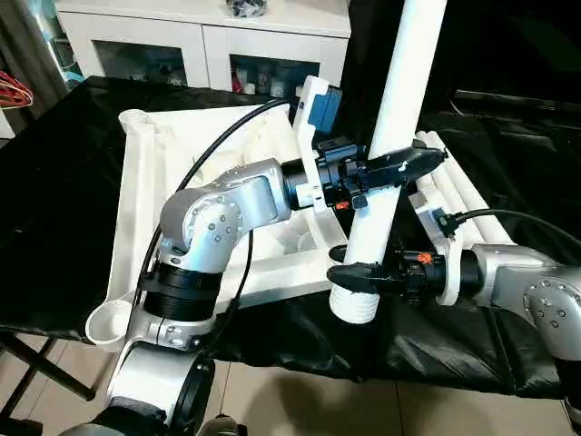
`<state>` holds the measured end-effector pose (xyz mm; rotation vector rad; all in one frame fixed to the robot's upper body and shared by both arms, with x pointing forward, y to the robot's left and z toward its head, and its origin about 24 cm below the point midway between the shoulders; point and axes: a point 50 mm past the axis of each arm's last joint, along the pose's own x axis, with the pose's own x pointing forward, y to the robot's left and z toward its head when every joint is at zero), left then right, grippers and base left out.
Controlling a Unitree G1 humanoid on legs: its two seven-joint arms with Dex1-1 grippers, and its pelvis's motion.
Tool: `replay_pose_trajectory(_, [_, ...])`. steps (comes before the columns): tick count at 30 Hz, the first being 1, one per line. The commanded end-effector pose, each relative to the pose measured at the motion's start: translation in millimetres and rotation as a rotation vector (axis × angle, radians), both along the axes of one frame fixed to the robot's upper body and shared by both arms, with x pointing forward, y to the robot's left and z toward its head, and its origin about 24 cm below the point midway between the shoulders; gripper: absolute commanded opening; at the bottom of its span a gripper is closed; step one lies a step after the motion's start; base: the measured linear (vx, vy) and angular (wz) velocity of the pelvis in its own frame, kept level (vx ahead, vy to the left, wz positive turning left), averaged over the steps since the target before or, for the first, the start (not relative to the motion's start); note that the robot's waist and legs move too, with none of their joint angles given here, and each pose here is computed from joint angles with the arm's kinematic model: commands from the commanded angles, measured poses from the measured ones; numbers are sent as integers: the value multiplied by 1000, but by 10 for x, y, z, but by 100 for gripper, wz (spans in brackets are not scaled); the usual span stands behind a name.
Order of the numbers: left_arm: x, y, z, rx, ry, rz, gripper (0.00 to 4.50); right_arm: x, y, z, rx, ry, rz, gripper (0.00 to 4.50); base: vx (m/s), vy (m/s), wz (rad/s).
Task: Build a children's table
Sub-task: Pick table leg
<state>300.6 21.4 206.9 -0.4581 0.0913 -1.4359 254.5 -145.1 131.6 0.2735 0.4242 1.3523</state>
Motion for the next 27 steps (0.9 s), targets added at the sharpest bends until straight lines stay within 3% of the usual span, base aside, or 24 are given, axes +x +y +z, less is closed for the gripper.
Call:
replay_pose_trajectory(1, [-76, -74, 51, 9, -35, -67, 185, 20, -15, 17, 7, -11, -16, 195, 0, 0, 0])
replay_pose_trajectory(2, [-68, -73, 52, 16, -44, -52, 185, 16, -11, 13, 10, -11, -19, 195, 0, 0, 0])
replay_pose_trajectory(5, [-40, -60, 77, -6, -35, -21, 258, 8, -1, -1, 15, -12, -28, 195, 0, 0, 0])
replay_pose_trajectory(9, [-32, -8, 137, -66, -39, -7, 290, 8, 9, -10, 32, -22, -56, 194, 0, 0, 0])
replay_pose_trajectory(13, [-26, 74, 202, -137, -59, 36, 295, 44, 27, -9, 26, -111, -130, 194, 0, 0, 0])
replay_pose_trajectory(16, [93, 172, 253, -206, -72, 195, 295, 72, 28, 37, 63, -150, -209, 194, 0, 0, 0])
replay_pose_trajectory(20, [130, 340, 85, -74, -110, 319, 295, 96, -25, 90, 51, -212, -324, 194, 0, 0, 0])
replay_pose_trajectory(22, [139, 422, 42, -79, -73, 366, 295, 98, -56, 123, 70, -228, -366, 194, 0, 0, 0])
replay_pose_trajectory(27, [285, 707, -127, 54, -99, 699, 295, 73, -144, 159, 50, -282, -481, 194, 0, 0, 0])
